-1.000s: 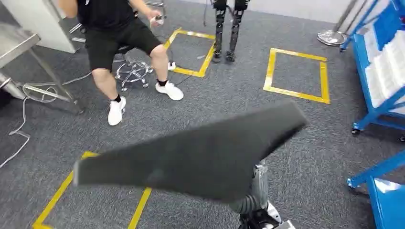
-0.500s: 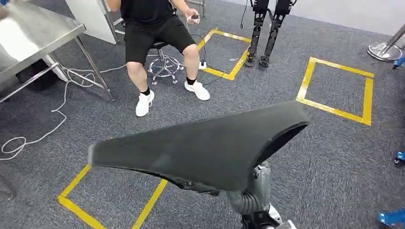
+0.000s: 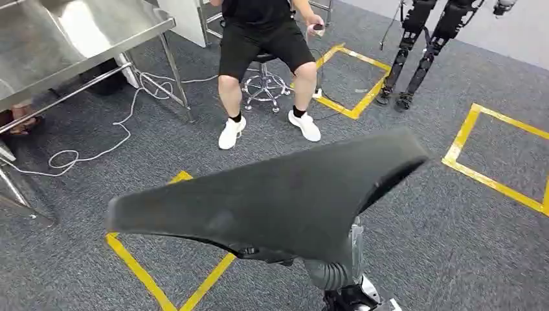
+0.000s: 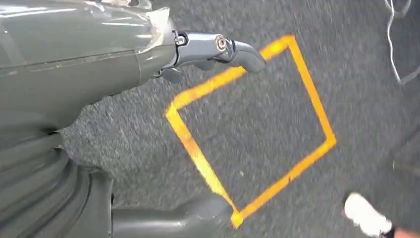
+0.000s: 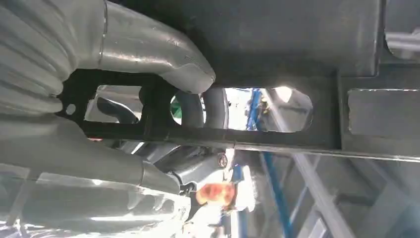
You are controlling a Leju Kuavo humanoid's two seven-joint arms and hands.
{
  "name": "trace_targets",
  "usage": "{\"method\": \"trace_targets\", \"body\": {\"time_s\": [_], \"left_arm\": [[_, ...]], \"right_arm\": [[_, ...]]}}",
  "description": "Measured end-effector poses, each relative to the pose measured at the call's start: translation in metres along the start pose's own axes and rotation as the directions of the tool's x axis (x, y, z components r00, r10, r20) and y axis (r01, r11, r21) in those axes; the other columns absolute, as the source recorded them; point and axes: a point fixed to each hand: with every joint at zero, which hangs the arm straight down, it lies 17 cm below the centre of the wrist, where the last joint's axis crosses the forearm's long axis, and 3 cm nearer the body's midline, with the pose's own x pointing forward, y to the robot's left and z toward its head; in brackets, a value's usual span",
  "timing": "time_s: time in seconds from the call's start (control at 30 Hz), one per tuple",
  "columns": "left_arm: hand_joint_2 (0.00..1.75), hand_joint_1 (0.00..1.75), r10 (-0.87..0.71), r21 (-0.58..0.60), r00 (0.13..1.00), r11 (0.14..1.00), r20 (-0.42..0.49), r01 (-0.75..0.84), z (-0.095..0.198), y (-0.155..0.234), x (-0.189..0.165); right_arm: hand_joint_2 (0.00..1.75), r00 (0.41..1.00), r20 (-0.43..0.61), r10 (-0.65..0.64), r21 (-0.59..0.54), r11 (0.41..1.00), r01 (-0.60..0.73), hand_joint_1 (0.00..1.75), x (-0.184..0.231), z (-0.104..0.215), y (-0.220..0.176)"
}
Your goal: Take the parts from the cabinet and place them on the table.
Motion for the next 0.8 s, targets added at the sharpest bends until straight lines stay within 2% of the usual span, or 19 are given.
{"method": "trace_targets", "body": {"time_s": [0.23,0.8], "left_arm": [[1.75,0.0,-0.074,-0.009,0.997,0.997,0.008,0.074,-0.003,-0.01,0.001],[1.75,0.0,-0.107,-0.026,0.994,0.994,0.029,0.108,-0.012,-0.015,0.007]], "right_arm": [[1.75,1.0,-0.028,0.005,0.006,1.0,-0.004,1.75,-0.004,0.01,-0.003],[1.75,0.999,-0.034,0.007,-0.004,1.0,-0.007,1.75,-0.005,0.011,-0.005]]}}
